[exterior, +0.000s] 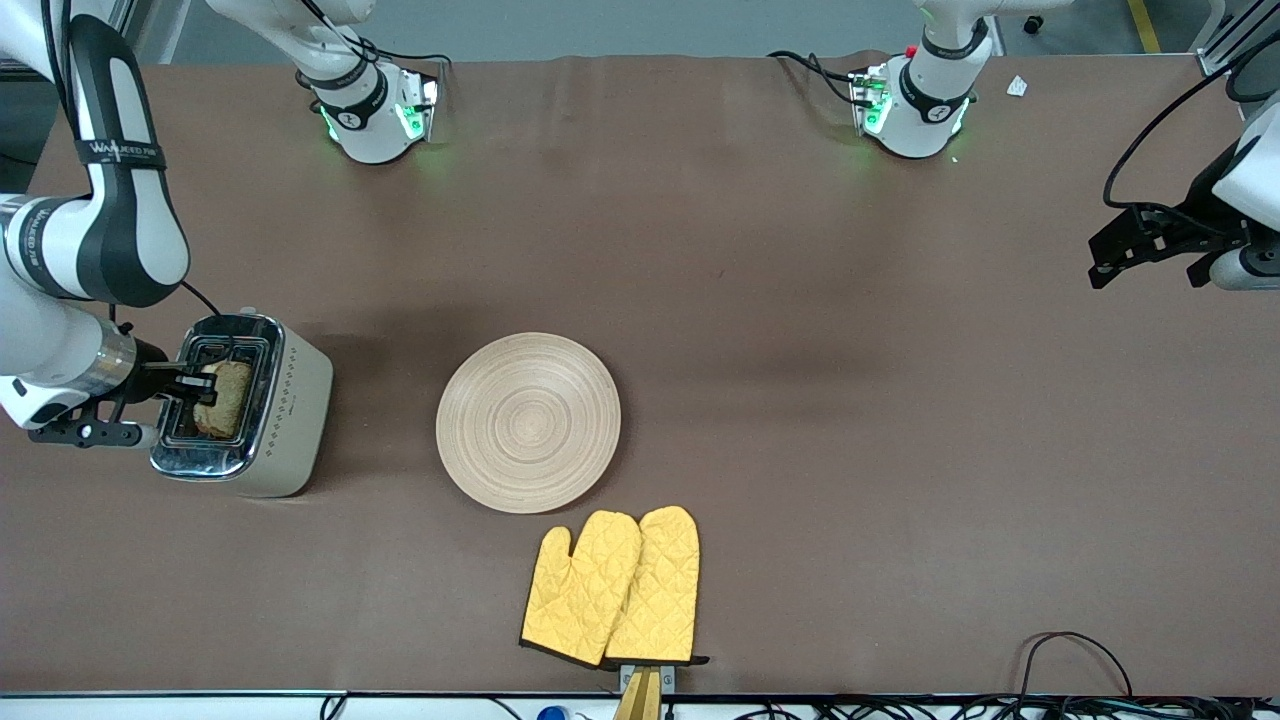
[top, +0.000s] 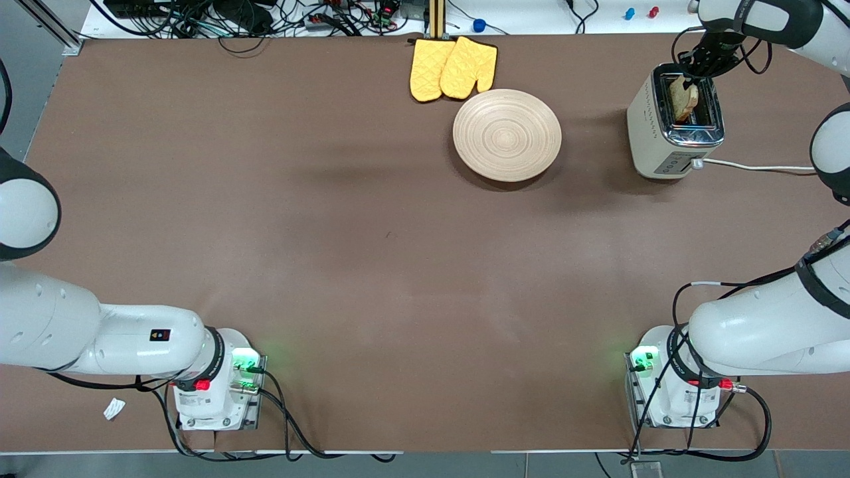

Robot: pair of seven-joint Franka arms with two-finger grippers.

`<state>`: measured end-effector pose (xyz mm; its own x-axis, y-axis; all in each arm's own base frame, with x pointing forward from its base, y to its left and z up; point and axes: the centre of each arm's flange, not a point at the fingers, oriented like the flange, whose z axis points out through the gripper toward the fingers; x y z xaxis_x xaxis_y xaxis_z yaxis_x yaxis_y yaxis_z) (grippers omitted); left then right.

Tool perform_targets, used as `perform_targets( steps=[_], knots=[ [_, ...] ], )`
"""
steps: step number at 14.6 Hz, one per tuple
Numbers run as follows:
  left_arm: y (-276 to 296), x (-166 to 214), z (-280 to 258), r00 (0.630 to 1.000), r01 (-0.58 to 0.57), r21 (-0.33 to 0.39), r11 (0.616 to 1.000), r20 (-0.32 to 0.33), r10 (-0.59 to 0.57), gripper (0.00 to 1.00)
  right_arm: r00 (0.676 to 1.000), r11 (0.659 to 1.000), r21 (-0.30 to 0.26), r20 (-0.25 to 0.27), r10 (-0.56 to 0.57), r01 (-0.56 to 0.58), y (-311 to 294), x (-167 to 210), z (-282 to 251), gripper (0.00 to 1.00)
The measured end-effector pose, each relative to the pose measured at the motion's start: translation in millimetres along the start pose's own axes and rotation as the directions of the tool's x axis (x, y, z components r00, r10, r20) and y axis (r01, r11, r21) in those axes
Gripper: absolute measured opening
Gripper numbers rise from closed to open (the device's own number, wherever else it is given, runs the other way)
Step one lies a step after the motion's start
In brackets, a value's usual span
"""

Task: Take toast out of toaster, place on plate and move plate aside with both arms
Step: 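Grasp the toast slice and lift it out of the toaster, then carry the toast with the right gripper onto the wooden plate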

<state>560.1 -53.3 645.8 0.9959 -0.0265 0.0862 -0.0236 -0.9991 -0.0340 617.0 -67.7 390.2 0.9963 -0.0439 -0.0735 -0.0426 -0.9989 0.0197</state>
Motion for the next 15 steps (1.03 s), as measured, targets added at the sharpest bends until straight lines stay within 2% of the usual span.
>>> perform_targets(
  steps=[3,7,10,12,15],
  knots=[
    [0,0,0,1.000,0.000,0.000,1.000,0.000,0.000,1.00,0.999,1.000,0.003,0.046,-0.017,0.017,-10,-1,-43,0.09],
    [0,0,0,1.000,-0.001,0.000,1.000,0.000,0.001,1.00,0.998,0.999,0.002,0.031,-0.053,0.053,-33,-13,-125,0.09],
    [1,0,0,1.000,-0.001,0.000,1.000,0.000,0.001,1.00,0.998,0.999,0.012,0.034,-0.043,0.043,-69,-21,-158,0.09],
    [1,0,0,1.000,-0.001,0.000,1.000,0.000,0.001,1.00,0.999,0.997,0.079,0.039,-0.001,-0.002,-106,-23,-159,0.09],
    [1,0,0,1.000,-0.001,0.000,1.000,0.000,0.001,1.00,0.998,0.976,0.210,0.019,0.064,-0.067,-162,-16,-143,0.09]
  ],
)
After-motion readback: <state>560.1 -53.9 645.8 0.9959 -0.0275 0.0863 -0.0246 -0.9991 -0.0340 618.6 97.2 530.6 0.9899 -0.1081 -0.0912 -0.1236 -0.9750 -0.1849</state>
